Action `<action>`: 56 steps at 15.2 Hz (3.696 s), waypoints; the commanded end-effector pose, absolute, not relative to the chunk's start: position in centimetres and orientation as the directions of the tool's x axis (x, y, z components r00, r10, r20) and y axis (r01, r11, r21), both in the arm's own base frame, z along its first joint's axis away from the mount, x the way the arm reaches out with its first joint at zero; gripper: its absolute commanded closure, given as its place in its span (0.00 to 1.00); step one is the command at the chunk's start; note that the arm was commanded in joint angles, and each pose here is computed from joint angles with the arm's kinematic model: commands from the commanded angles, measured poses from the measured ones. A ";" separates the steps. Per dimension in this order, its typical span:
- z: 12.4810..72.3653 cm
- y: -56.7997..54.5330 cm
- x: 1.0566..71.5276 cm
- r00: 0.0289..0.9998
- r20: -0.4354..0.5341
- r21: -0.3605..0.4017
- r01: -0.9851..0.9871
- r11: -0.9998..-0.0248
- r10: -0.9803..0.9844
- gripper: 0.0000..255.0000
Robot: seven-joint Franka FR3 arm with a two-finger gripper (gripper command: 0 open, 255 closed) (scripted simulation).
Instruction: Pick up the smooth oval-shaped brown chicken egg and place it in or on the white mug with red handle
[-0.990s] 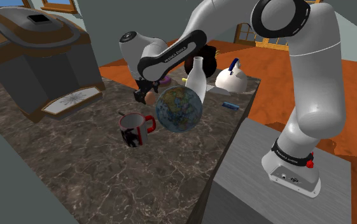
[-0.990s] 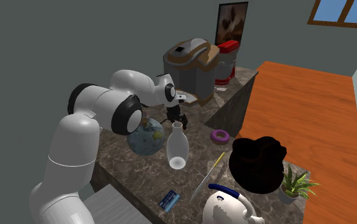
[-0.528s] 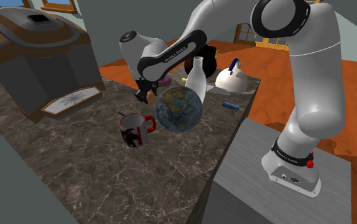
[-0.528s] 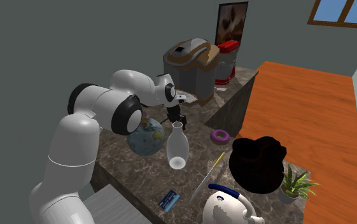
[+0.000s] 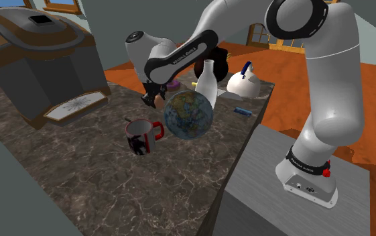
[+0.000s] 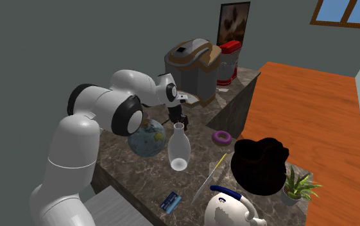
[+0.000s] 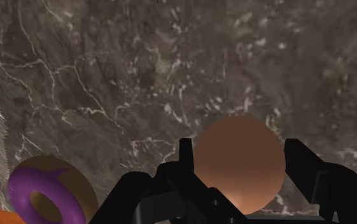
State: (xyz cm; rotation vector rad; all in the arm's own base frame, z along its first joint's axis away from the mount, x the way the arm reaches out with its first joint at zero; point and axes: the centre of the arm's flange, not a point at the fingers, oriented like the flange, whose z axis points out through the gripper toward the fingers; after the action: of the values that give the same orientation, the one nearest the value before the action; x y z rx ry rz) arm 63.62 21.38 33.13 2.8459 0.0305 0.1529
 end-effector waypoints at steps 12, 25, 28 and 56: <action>39.9 21.4 63.6 0.994 0.102 0.288 0.005 -0.958 0.036 1.00; 46.7 21.4 63.6 0.994 0.102 0.288 0.005 -0.958 0.036 1.00; 48.3 21.4 63.6 0.994 0.102 0.288 0.005 -0.958 0.036 1.00; 47.2 40.7 48.1 0.994 0.102 0.288 0.005 -0.958 0.036 1.00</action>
State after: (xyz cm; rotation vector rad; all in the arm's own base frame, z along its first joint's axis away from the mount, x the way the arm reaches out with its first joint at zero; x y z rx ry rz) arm 48.21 40.76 47.69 2.8455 0.0305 0.1525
